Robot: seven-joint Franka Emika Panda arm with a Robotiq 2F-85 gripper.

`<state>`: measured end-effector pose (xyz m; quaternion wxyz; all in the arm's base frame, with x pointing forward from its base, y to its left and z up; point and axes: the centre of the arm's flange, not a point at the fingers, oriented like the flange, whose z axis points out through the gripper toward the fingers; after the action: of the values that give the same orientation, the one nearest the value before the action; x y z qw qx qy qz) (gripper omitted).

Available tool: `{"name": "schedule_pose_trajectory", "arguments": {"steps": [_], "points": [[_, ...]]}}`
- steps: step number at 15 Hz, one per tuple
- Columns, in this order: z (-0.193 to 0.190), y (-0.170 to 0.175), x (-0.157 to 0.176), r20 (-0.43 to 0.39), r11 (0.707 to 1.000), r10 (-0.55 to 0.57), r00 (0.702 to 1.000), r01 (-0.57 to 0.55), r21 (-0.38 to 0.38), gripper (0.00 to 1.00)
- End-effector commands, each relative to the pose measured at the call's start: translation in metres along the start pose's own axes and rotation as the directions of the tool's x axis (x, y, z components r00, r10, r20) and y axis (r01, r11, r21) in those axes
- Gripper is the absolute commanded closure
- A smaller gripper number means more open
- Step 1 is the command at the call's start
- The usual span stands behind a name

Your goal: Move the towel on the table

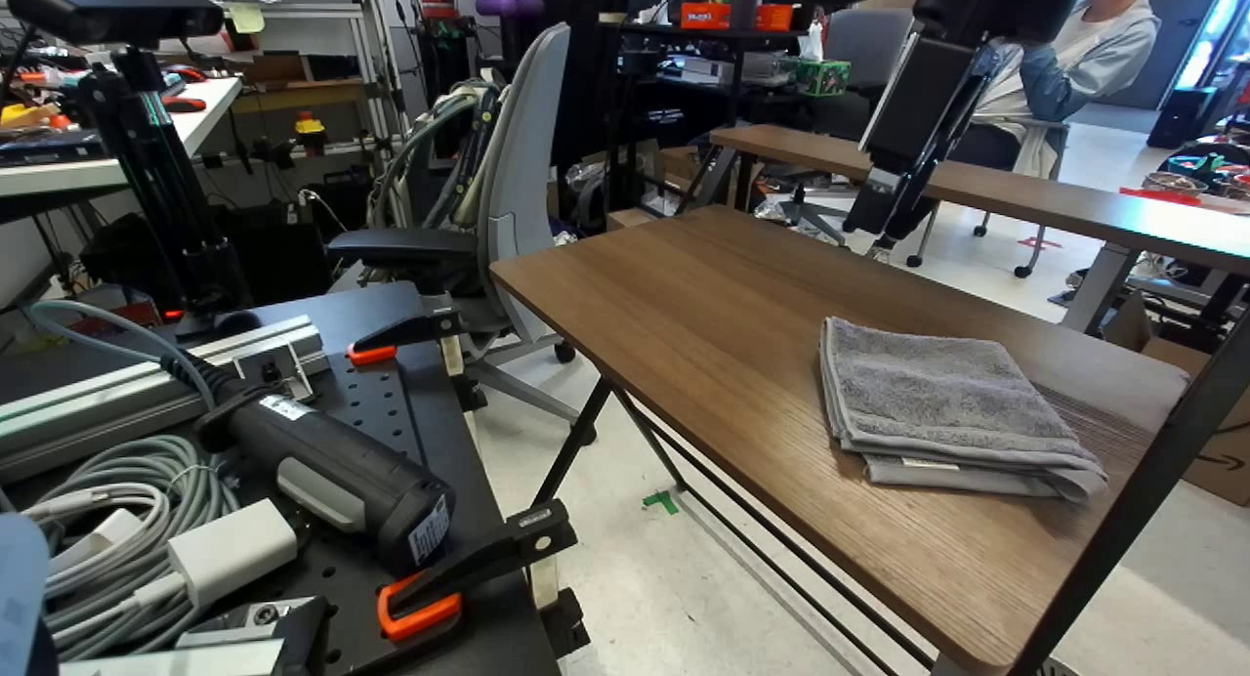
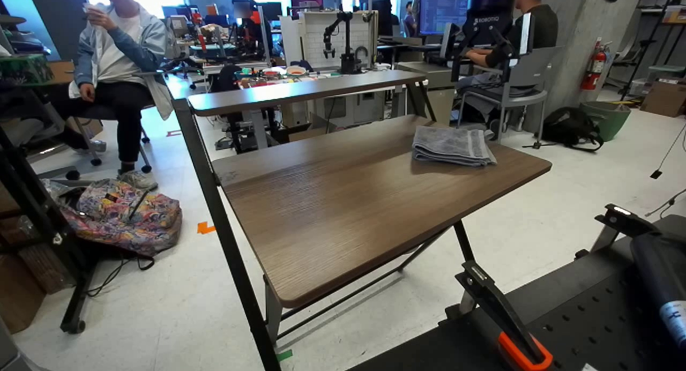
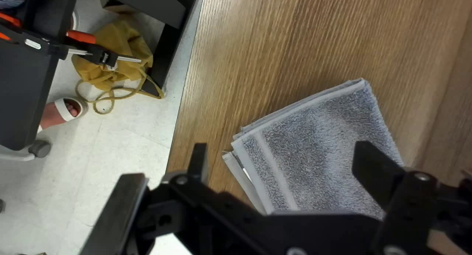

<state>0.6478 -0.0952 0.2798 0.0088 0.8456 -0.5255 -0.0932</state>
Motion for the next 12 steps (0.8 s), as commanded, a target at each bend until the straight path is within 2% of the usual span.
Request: {"name": "schedule_pose_trajectory", "arguments": {"steps": [1, 2, 6, 8, 12], "points": [[-0.002, -0.001, -0.001, -0.001, 1.0, 0.0, 1.0, 0.0, 0.0, 0.0], [0.002, -0.007, 0.0, -0.031, 0.997, 0.066, 0.997, -0.065, 0.04, 0.0], [0.021, -0.033, 0.015, -0.081, 0.977, 0.184, 0.98, -0.173, 0.124, 0.0], [0.036, -0.048, 0.025, -0.088, 0.967, 0.231, 0.969, -0.219, 0.13, 0.0], [0.073, -0.068, 0.036, -0.084, 0.961, 0.27, 0.959, -0.263, 0.087, 0.0]]}}
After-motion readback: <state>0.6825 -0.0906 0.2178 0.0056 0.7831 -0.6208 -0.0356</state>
